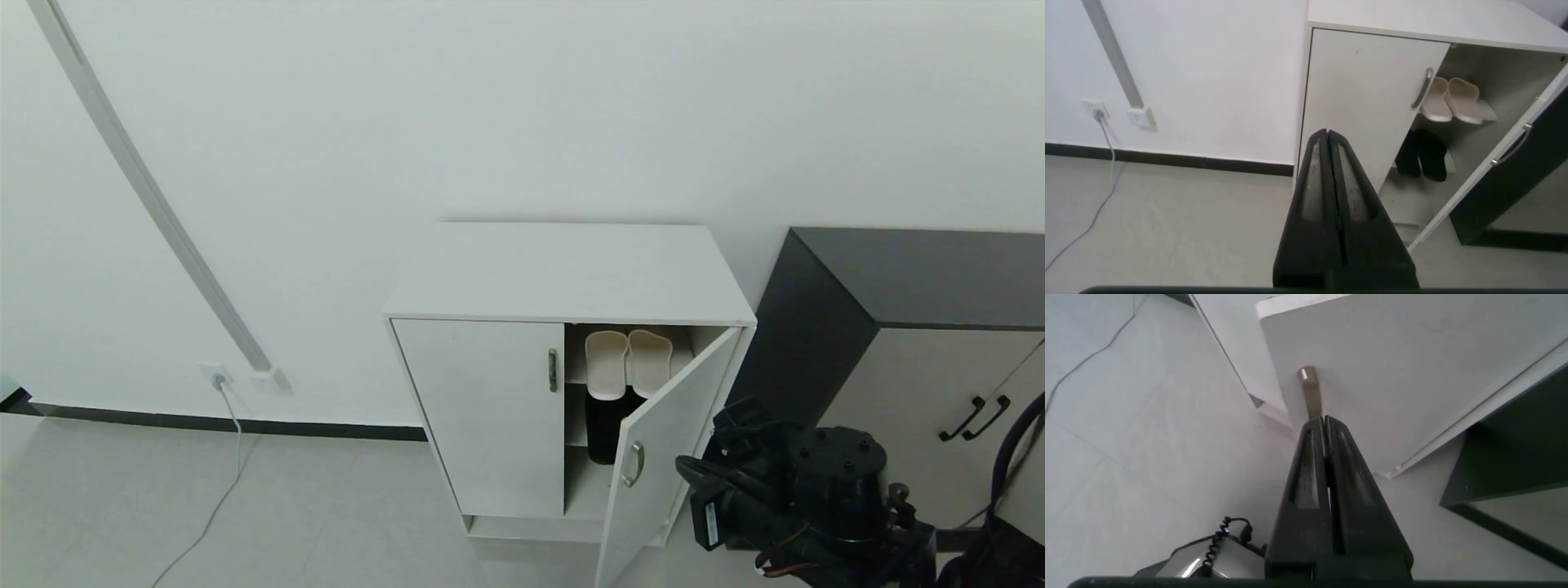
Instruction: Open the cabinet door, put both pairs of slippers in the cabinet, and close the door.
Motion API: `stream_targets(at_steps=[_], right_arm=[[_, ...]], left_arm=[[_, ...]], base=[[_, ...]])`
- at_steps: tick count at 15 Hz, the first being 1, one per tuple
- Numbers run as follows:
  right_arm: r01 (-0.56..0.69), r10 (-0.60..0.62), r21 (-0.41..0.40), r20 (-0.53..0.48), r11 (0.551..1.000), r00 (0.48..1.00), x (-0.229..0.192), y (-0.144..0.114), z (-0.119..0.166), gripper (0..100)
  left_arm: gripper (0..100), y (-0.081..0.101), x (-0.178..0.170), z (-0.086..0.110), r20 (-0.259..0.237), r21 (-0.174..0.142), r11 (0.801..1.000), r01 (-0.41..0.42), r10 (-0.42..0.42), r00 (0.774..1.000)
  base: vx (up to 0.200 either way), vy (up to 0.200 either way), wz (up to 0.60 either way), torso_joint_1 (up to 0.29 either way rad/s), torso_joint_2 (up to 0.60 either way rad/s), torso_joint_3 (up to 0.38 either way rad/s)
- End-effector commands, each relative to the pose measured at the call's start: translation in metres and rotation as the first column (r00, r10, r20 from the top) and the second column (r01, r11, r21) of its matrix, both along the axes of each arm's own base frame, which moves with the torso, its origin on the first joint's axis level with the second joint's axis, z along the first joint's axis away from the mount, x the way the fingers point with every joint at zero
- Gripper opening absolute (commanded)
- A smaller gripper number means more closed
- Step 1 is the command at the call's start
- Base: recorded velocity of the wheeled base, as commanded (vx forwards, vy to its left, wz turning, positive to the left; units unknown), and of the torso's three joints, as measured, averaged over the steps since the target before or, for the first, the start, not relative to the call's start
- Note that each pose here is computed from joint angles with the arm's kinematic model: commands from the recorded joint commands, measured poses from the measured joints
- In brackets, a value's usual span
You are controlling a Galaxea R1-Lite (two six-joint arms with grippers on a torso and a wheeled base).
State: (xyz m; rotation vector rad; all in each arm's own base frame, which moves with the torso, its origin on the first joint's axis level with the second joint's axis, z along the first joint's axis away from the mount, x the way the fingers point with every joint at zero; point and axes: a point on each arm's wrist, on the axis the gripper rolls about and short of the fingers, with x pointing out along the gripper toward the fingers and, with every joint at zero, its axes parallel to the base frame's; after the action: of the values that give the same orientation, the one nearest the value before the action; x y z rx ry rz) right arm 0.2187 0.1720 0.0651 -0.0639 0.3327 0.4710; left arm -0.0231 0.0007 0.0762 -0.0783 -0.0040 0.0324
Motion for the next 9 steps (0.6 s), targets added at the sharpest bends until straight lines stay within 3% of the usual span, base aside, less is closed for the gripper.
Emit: stream_targets(at_steps=[1,9], right_arm=[[0.015,-0.015,-0.009,-0.016,1.000,1.000,0.011,0.003,-0.010,0],[0.063,-0.066,0.044,0.055,0.997,0.996,0.074,0.032,-0.032,0]], left_arm=[[0,0.000,0.000,0.000,-0.001,-0.001,1.000,-0.001,0.001,1.000],[0,0.000,0.000,0.000,-0.001,-0.008,1.000,-0.006,0.006,1.000]], base=[[0.000,0.000,0.00,0.000,0.00,0.000],[0.000,0.000,0.00,0.000,0.00,0.000]])
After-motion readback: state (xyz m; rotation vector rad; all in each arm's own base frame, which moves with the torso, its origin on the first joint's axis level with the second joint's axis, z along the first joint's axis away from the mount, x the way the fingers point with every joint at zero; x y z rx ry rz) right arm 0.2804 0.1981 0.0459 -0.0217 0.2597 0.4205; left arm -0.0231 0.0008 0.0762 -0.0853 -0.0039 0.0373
